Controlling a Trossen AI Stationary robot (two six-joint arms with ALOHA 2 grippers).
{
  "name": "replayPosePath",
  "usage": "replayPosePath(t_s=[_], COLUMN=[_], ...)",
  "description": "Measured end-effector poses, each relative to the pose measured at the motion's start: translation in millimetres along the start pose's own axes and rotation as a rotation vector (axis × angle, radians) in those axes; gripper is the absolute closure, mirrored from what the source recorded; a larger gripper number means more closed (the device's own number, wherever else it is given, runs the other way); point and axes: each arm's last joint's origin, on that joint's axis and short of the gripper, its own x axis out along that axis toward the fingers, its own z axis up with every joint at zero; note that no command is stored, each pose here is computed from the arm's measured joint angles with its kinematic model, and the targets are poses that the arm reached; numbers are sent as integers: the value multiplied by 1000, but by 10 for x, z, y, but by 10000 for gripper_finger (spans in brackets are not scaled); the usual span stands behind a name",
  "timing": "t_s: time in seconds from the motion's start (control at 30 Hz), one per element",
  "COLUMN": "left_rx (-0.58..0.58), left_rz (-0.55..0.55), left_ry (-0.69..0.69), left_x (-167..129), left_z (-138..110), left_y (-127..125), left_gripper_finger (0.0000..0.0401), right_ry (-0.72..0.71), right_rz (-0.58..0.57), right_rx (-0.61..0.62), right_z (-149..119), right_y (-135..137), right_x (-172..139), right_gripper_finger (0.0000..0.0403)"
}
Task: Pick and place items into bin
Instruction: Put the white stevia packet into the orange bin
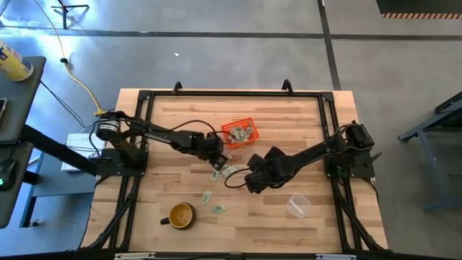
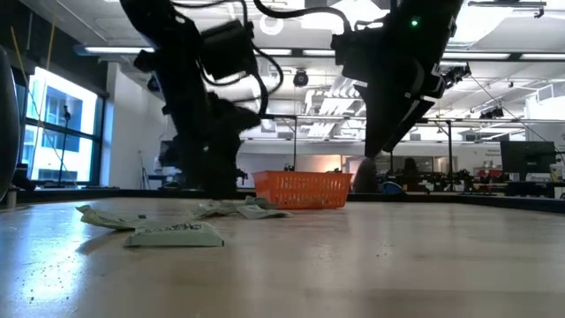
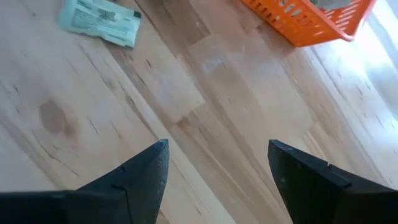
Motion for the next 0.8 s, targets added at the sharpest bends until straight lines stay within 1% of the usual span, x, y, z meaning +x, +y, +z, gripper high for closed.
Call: replayPosePath(t_s=[0.07, 0.23, 0.33, 0.43, 0.57, 0.67, 0.73, 0.8], left_rx=[1, 6, 41, 66, 138, 167, 171, 181], left_rz=[-6, -13, -14, 0, 11, 1, -14, -40], left_ry=[38, 53, 59, 63, 75, 73, 83, 96], left_x=[59, 114, 116, 117, 118, 93, 64, -22], left_z=[-39, -45, -50, -57, -67, -64, -57, -16], left_y=[-10, -19, -17, -6, 7, 7, 0, -36], left_gripper_finger=[210, 210, 217, 248, 320, 375, 379, 371], right_ry=[-4, -21, -19, -22, -23, -29, -47, -58], right_rz=[-15, -48, -52, -54, -54, -58, -66, -63], right_rx=[1, 12, 4, 1, 5, 17, 15, 18], right_z=[-10, -12, -14, -12, -12, -11, -29, -52], right_y=[-6, -26, -29, -31, -30, -30, -15, 6], right_x=[-4, -4, -4, -4, -4, -4, -19, -43], right_gripper_finger=[139, 139, 139, 139, 139, 139, 139, 139])
